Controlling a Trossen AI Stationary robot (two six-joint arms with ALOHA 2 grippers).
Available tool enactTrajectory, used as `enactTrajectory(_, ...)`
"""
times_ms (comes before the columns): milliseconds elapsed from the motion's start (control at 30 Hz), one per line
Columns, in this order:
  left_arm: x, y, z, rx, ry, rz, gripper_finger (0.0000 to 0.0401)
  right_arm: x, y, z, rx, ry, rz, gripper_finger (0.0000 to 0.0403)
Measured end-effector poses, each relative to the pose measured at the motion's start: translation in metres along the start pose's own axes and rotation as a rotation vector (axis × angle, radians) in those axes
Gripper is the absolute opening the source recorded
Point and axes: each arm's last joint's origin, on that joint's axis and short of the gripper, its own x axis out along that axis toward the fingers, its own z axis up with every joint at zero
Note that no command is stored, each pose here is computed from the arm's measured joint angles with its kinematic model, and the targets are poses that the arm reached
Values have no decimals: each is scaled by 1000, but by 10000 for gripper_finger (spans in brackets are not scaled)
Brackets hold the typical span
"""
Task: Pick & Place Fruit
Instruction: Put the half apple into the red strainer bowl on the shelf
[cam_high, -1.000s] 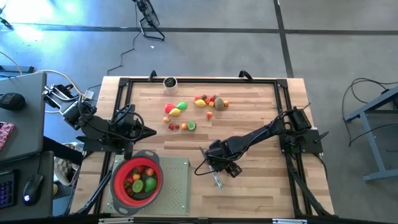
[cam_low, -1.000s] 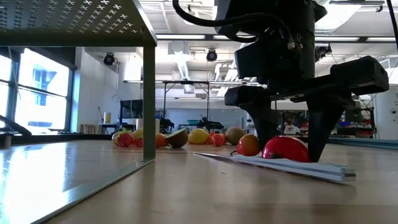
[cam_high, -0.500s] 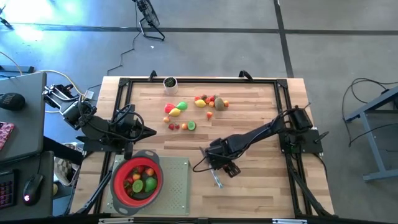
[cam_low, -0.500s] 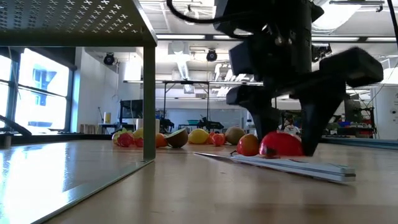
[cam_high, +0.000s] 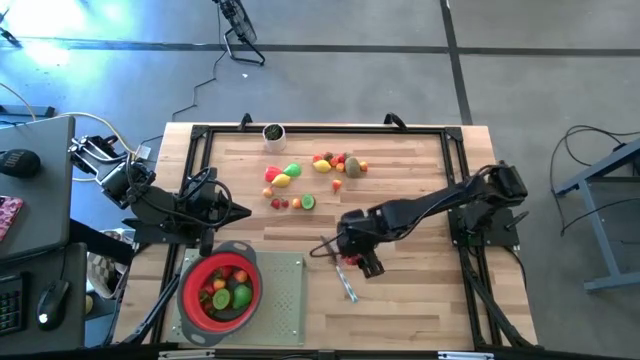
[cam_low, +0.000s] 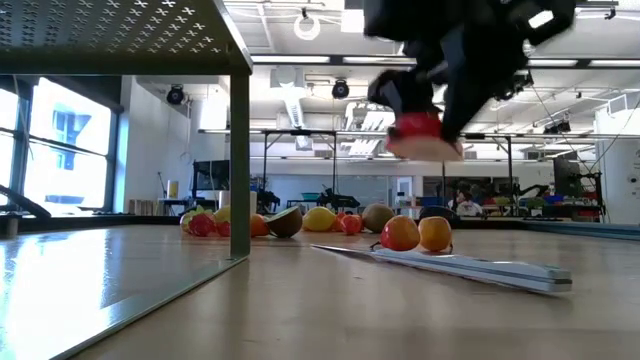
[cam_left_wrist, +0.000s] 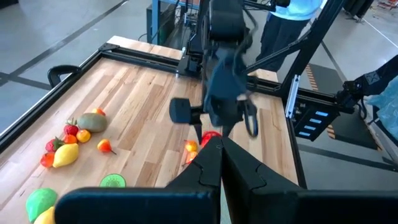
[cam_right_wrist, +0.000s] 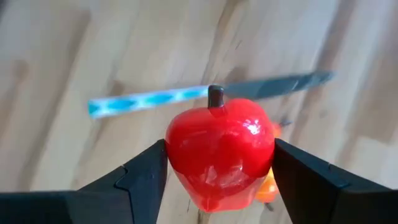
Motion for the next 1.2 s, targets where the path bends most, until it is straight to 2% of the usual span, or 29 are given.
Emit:
enactTrajectory(133,0,0,0,1,-1,1,0,-23,-5,4,72,-91,-12,249)
enactTrajectory(433,0,0,0,20,-1,2,0,-84,-16,15,226,-413,-9,249)
enactTrajectory(633,2,-1,-1,43,3,3,0,-124,-19,23,267,-659,89,250)
enactTrajectory(767,8,-6,-1,176,13,-19,0,-143,-19,25,269,-765,166,249)
enactTrajectory(967,30,-27,1,537,-47,-30,0,-149,-17,26,284,-796,213,249)
enactTrajectory(1133,48,-38,3,802,-88,54,0,-149,-15,26,307,-788,260,249)
enactTrajectory(1200,56,-38,4,853,-89,91,0,-149,-15,26,313,-782,279,249)
